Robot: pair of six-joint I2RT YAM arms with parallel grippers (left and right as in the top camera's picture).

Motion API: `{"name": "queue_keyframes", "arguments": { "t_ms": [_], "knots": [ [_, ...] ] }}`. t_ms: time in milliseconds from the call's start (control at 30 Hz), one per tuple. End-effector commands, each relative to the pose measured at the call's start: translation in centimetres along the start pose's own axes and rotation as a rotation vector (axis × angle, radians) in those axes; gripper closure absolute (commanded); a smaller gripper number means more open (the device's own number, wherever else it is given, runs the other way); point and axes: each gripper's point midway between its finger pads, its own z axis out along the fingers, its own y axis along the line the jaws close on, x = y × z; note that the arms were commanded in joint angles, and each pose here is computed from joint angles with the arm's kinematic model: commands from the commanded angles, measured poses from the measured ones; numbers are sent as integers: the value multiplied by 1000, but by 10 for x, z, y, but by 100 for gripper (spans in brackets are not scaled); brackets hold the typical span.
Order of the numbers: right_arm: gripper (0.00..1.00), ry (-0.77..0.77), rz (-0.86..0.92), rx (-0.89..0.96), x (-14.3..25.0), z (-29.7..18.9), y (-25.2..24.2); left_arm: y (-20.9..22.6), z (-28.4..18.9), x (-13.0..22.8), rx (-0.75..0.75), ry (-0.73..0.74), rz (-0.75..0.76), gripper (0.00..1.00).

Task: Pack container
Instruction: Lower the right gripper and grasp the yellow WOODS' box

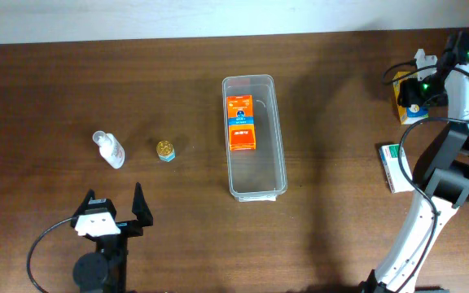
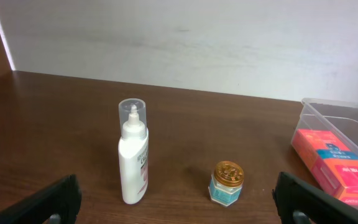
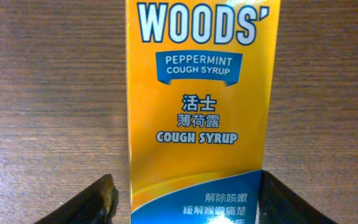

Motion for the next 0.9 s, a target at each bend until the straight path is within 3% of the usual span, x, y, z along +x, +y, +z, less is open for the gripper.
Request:
{"name": "queue_keyframes", "arguments": {
  "t_ms": [0,300,533,867],
  "knots": [
    [39,25,12,-1,8,11,-2,0,0,2,-4,2,-6,1],
    [43,25,19,-2,7,11,-1,0,0,2,-4,2,-6,1],
    [54,29,44,-12,8,11,1,0,0,2,-4,2,-6,0],
    [55,1,69,-48,-3,-7,7,0,0,2,-4,2,-6,1]
  ]
}}
